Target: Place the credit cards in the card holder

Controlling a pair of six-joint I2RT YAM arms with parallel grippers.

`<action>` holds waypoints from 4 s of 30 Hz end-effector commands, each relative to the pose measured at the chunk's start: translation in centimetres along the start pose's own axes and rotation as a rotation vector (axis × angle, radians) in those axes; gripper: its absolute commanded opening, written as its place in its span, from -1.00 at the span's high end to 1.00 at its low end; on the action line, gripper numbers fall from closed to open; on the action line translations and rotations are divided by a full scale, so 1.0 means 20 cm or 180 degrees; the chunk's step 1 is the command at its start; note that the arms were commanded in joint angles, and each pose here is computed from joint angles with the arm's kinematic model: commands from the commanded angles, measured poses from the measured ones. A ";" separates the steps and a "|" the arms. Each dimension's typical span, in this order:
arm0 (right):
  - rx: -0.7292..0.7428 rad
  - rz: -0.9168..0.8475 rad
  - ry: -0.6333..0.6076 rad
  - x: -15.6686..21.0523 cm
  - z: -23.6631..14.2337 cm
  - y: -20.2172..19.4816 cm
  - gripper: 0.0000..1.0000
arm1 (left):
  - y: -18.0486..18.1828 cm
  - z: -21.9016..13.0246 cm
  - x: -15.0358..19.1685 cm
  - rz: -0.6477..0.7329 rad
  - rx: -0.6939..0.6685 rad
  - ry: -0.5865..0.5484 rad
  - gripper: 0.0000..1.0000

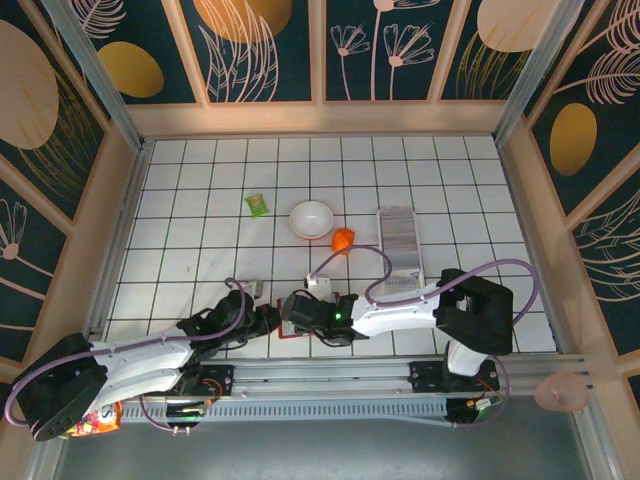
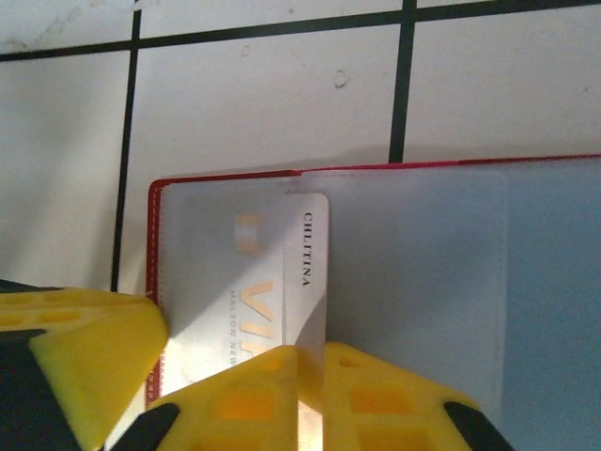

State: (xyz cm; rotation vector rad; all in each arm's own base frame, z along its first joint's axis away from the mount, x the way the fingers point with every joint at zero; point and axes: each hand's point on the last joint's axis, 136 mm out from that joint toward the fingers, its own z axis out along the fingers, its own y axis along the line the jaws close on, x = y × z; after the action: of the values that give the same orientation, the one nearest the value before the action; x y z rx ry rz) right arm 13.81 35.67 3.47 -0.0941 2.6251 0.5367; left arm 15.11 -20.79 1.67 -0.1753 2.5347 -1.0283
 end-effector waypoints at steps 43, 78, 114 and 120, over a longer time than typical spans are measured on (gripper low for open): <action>-0.0570 0.0688 -0.0101 -0.02 -0.16 -0.14 0.06 | 0.10 0.02 0.05 0.0009 -0.0279 0.0147 0.83; -0.0402 0.0487 -0.0096 -0.01 -0.14 -0.14 0.29 | 0.09 0.02 0.05 -0.0023 -0.0247 0.0142 0.87; -0.0739 0.0184 -0.0132 -0.04 -0.17 0.05 0.96 | -0.03 -0.01 0.00 0.0034 -0.0009 0.0048 0.53; -0.1054 0.0154 0.0085 0.02 -0.09 0.20 0.56 | 0.06 -0.07 -0.07 -0.0067 -0.0306 -0.0230 0.45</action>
State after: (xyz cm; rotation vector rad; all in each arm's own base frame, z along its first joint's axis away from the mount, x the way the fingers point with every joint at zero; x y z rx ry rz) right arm 12.65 35.95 4.97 -0.0910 2.5772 0.8533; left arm 15.43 -20.20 2.42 -0.1951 2.5169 -0.9951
